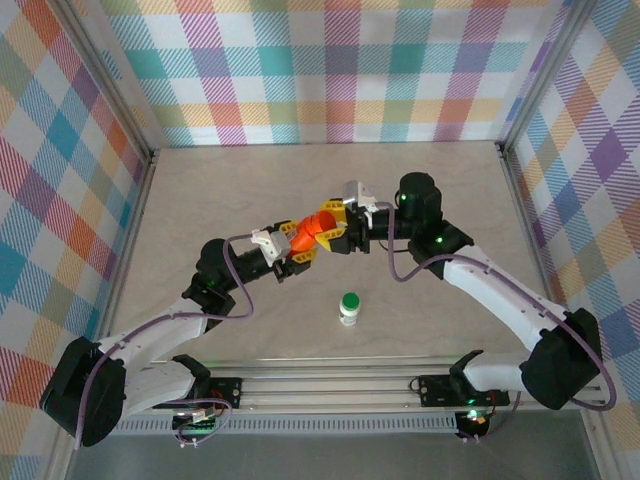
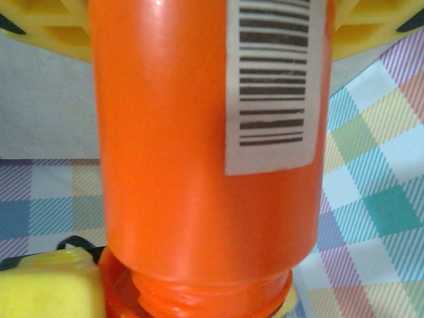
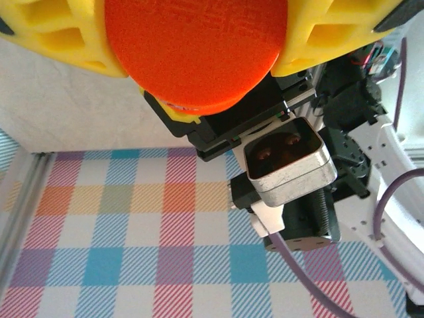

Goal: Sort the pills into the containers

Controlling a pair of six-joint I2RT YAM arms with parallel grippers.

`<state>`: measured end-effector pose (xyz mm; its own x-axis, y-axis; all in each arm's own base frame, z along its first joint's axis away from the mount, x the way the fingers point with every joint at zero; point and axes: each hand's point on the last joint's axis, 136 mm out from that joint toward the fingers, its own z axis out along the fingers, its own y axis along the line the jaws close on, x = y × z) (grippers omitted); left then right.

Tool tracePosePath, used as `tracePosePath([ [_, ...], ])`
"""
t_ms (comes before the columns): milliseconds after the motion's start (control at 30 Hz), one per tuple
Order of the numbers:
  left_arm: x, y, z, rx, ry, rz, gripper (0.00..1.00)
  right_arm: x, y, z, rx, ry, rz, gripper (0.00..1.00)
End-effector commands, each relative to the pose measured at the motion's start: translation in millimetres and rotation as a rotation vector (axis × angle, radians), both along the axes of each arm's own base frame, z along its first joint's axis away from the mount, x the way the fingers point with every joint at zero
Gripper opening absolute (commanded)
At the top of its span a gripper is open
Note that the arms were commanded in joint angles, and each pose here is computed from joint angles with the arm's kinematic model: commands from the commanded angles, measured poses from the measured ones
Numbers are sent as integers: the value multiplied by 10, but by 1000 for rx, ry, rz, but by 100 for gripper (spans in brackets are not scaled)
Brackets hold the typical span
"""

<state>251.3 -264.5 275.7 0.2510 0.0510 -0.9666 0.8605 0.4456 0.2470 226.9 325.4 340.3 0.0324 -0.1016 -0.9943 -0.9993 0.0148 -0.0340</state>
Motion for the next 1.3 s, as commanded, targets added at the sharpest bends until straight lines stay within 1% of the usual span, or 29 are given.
tracePosePath([
  [0,-302,-59,325,-60,-108,-114,0,-109,48,-174,-62,19,92,9],
  [100,-400,-31,487,-95,-148,-129,0,-222,56,-203,-66,31,178,9],
  [233,-411,48,643,-129,-203,-83,0,-514,3,-187,-59,78,382,9],
  [300,-395,70,697,-137,-227,-62,0,-579,-25,-225,-77,102,425,8],
  [400,-385,77,745,-147,-246,-54,0,-554,-39,-387,-146,109,403,7],
  [567,-350,85,825,-159,-264,-35,0,-405,-83,-695,-297,77,292,9],
  [633,-342,103,882,-180,-273,-26,0,-353,-92,-762,-320,70,267,10],
  [700,-344,113,932,-200,-281,-23,0,-312,-77,-790,-318,72,253,12],
  [833,-355,146,1015,-232,-300,-13,0,-264,-52,-815,-292,85,241,13],
  [1000,-390,205,1098,-250,-330,8,0,-297,-116,-716,-221,121,279,14],
  [1133,-344,190,1086,-224,-322,22,0,-296,-115,-683,-233,170,278,15],
  [1200,-374,173,1088,-223,-335,3,0,-344,-127,-684,-228,188,302,17],
  [1267,-404,162,1103,-225,-343,-14,0,-332,-138,-746,-246,187,284,17],
])
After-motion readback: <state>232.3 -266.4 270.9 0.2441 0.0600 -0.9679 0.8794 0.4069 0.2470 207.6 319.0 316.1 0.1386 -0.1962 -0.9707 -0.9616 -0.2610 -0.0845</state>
